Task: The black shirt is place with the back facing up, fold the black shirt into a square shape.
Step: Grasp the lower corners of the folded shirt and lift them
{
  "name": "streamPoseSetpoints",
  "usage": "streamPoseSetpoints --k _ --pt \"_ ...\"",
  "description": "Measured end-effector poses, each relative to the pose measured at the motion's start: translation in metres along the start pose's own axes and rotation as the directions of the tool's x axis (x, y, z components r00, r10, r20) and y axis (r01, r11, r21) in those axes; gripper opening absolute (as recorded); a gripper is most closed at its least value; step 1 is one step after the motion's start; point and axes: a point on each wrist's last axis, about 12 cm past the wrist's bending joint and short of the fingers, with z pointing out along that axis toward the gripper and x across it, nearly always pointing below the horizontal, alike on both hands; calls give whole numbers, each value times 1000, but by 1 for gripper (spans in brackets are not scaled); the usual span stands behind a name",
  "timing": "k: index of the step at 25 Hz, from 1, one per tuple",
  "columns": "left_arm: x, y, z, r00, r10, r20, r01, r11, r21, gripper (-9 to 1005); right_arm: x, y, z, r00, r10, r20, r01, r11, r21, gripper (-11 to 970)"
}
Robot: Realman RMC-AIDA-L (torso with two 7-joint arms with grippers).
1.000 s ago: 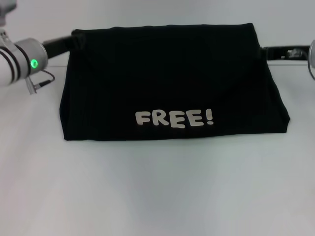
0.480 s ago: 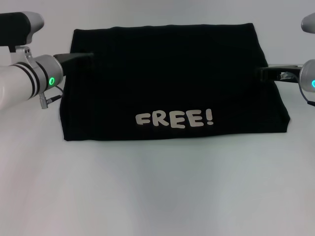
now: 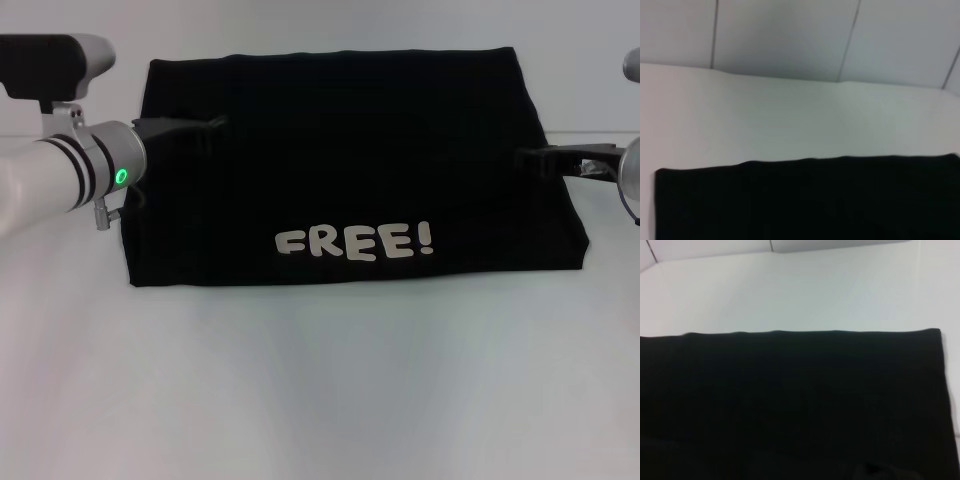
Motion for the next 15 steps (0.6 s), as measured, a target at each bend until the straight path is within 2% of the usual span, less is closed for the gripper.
streamPoseSetpoints --k 6,8,9,15 --pt "-8 13 -22 997 -58 51 53 994 93 455 3 -4 -14 999 1 32 0 1000 -24 523" --pt "-9 17 -34 995 -77 67 67 988 139 659 6 -8 -19 999 14 29 -13 999 -38 592" --pt "-9 19 -39 994 -84 73 72 985 158 659 7 -10 -21 999 19 29 -18 999 -44 627" --pt "-1 29 -82 987 -108 116 67 949 309 668 13 -23 -47 999 37 39 -33 993 -110 627"
